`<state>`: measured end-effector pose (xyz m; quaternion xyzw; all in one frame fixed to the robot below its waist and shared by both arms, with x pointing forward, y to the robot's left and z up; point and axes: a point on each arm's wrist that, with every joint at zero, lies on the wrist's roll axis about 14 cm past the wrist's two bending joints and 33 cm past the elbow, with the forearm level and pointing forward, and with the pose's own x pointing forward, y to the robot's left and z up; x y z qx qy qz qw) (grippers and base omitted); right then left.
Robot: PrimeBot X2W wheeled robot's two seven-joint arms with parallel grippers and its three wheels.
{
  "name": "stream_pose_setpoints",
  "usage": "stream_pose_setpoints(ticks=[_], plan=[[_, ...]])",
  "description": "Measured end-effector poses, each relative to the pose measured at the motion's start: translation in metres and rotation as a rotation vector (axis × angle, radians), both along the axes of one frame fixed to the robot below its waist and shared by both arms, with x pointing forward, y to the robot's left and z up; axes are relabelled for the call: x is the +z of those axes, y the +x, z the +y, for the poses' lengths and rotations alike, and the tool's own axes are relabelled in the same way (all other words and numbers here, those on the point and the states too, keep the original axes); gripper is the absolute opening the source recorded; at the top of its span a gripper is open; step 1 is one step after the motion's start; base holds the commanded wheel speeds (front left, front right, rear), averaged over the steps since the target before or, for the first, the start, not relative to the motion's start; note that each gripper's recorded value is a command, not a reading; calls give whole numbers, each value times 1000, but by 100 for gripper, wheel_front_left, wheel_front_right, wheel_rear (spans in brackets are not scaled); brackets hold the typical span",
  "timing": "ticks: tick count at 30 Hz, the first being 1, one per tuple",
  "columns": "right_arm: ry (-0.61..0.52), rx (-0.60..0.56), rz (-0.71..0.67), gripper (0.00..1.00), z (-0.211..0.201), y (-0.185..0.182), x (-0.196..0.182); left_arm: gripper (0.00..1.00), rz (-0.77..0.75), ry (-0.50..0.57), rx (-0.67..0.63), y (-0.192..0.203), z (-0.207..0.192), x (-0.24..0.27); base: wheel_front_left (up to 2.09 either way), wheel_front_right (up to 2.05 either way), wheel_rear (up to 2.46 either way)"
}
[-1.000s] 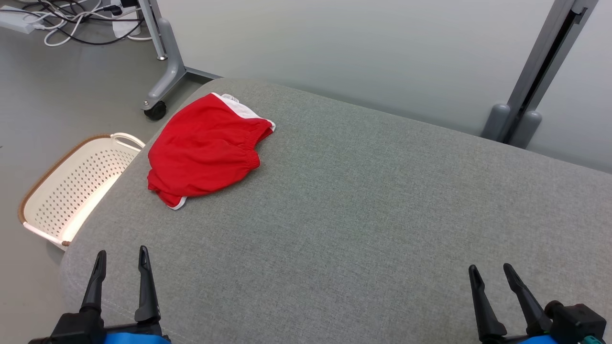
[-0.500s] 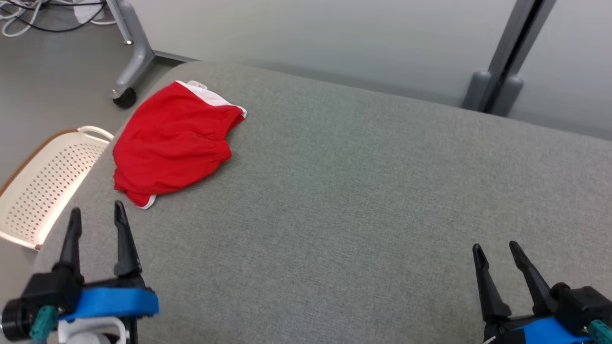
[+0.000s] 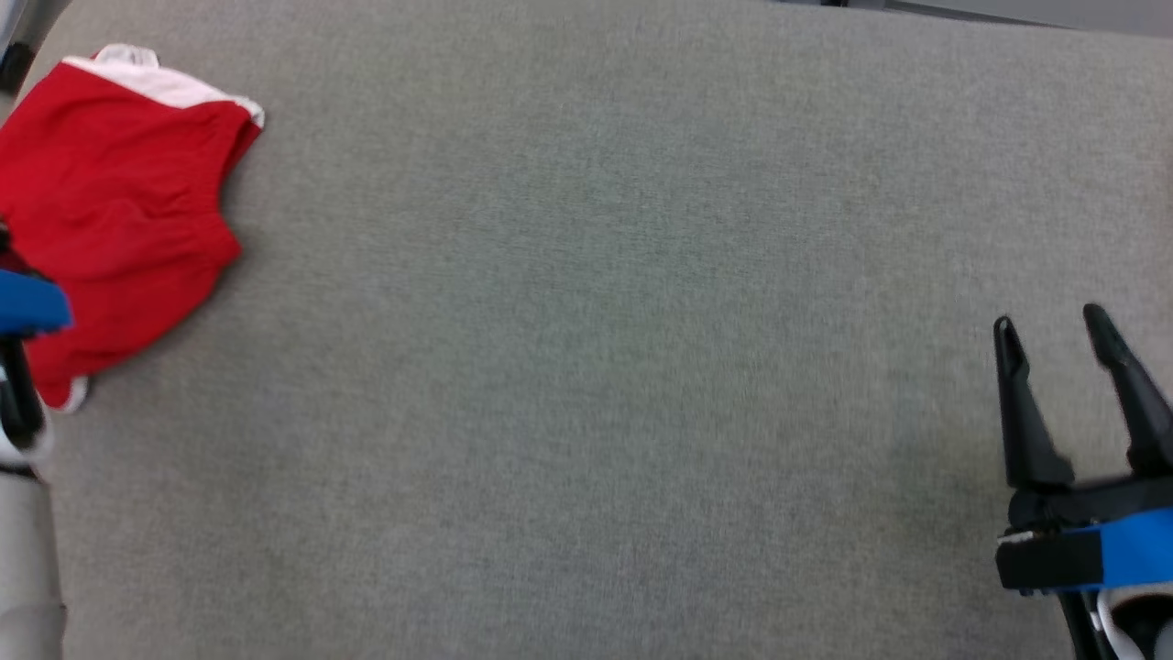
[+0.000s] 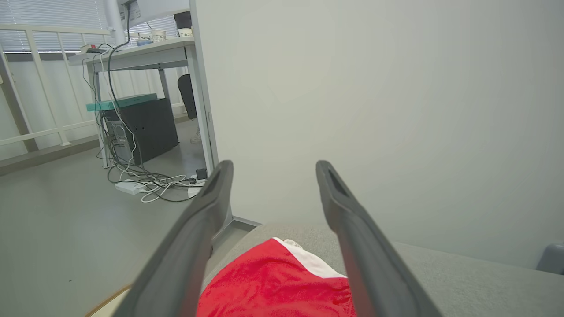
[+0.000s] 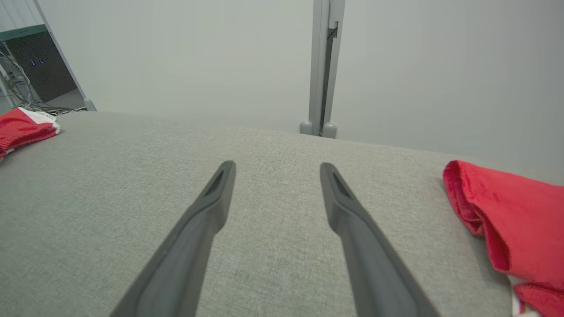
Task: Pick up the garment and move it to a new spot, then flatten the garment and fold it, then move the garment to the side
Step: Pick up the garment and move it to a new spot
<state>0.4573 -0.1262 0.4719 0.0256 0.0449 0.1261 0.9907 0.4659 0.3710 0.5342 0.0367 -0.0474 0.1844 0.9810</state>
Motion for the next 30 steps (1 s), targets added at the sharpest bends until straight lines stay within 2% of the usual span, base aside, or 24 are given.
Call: stream_pose_setpoints(ticks=[5, 12, 15, 21, 27, 30], plan=[[-41, -45, 16, 100, -21, 10, -8, 100, 66, -33, -5, 45, 14, -22, 0, 0, 0], [-74, -76, 52, 100, -34, 18, -21, 100, 341, -101, -17, 68, 20, -96, 0, 0, 0], [-81, -75, 65, 100, -34, 21, -27, 100, 449, -111, -25, 69, 20, -120, 0, 0, 0], [-83, -67, 80, 100, -33, 23, -32, 100, 727, -241, 3, 44, 17, -174, 0, 0, 0], [-91, -67, 66, 100, -34, 24, -26, 100, 844, -313, 7, 35, 10, -190, 0, 0, 0], [-96, -69, 63, 100, -36, 24, -24, 100, 919, -385, 16, 28, 4, -199, 0, 0, 0]])
